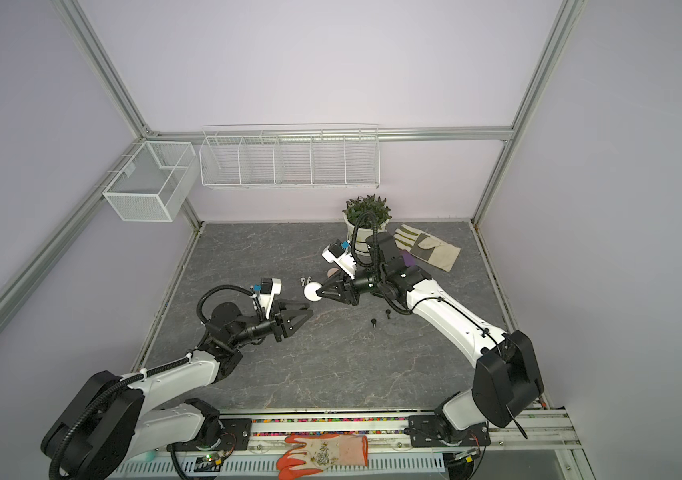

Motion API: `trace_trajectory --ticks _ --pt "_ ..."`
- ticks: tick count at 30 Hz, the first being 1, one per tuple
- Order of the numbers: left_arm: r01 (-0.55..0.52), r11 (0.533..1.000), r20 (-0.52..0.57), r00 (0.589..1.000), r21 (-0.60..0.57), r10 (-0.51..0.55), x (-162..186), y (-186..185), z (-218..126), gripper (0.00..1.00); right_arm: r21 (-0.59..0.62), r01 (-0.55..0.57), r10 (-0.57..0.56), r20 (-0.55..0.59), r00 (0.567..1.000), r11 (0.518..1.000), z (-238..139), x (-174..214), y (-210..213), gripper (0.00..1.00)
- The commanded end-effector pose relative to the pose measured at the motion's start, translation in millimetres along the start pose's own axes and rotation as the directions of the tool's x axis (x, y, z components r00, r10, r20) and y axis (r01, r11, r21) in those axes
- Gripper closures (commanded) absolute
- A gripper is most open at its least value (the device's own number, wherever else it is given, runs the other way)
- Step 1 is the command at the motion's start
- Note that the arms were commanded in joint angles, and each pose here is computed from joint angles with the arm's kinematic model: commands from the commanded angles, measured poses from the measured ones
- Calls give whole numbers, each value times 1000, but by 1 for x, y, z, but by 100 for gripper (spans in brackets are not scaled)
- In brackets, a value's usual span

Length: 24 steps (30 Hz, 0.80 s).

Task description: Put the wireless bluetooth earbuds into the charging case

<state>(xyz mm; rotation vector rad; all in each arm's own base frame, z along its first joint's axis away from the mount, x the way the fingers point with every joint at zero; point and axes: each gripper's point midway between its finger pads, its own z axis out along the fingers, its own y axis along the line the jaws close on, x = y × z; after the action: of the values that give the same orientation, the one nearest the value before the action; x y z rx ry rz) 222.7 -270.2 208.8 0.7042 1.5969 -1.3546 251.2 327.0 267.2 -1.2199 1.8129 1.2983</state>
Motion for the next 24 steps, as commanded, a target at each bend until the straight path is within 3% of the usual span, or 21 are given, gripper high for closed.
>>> trace_trajectory --ticks 1,8,24 --pt "-117 992 -5 993 37 117 -5 -7 7 56 16 11 -10 -91 996 1000 -6 21 4 84" --pt "-194 981 5 981 26 194 -10 -14 3 58 6 2 -2 -93 996 1000 -6 23 4 85" --pt "-241 967 55 970 87 237 -22 -26 5 58 -58 -8 1 -111 994 998 10 26 8 85"
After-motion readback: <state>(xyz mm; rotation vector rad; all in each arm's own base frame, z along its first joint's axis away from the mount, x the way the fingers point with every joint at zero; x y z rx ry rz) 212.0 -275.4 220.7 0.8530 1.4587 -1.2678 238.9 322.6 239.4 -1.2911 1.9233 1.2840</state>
